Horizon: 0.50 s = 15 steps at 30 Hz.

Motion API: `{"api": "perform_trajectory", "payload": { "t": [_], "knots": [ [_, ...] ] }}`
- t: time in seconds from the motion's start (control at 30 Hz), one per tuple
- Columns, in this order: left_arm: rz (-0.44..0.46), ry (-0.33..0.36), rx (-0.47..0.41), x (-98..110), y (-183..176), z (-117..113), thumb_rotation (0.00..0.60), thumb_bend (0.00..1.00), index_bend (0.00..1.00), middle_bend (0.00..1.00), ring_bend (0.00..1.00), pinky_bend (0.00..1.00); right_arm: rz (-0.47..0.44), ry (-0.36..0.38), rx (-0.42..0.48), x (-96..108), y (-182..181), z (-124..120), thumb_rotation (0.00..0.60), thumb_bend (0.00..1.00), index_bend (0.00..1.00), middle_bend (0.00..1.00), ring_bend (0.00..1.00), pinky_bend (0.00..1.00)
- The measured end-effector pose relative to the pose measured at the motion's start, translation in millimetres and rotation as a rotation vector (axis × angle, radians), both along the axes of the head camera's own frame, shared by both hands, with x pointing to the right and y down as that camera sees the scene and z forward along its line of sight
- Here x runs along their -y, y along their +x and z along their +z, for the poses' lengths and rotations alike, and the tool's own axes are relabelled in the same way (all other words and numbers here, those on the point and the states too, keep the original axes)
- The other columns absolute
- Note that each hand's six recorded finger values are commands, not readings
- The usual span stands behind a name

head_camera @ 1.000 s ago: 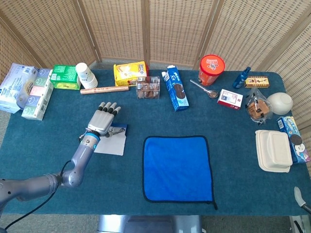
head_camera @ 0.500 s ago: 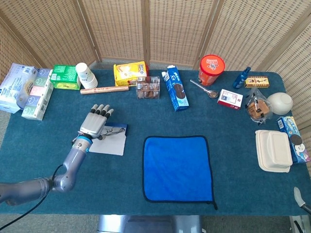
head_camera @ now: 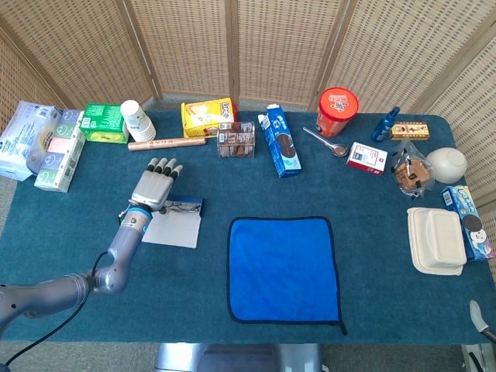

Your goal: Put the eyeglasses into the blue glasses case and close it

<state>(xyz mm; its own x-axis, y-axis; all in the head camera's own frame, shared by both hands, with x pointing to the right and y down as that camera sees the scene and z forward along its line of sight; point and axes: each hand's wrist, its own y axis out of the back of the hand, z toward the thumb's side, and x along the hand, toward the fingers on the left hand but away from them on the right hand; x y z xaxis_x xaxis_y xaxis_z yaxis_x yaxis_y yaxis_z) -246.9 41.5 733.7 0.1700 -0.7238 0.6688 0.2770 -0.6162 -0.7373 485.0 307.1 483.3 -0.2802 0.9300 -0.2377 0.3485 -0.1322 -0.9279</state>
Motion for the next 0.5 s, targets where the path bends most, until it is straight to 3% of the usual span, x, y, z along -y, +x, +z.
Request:
{"api": "perform_trajectory", "payload": {
  "t": [0.27, 0.5],
  "knots": [
    [0.006, -0.018, -0.011, -5, 4, 1, 0.548, 0.15, 0.00, 0.00, 0.00, 0.00, -0.002, 0.007, 0.000, 0, 0, -2, 0.337, 0.34, 0.05, 0.13, 0.00, 0.06],
    [-0.001, -0.075, -0.048, -14, 4, -5, 0.555, 0.15, 0.00, 0.00, 0.00, 0.01, -0.010, 0.009, 0.007, 1, -2, -2, 0.338, 0.34, 0.05, 0.13, 0.00, 0.06]
  ]
}}
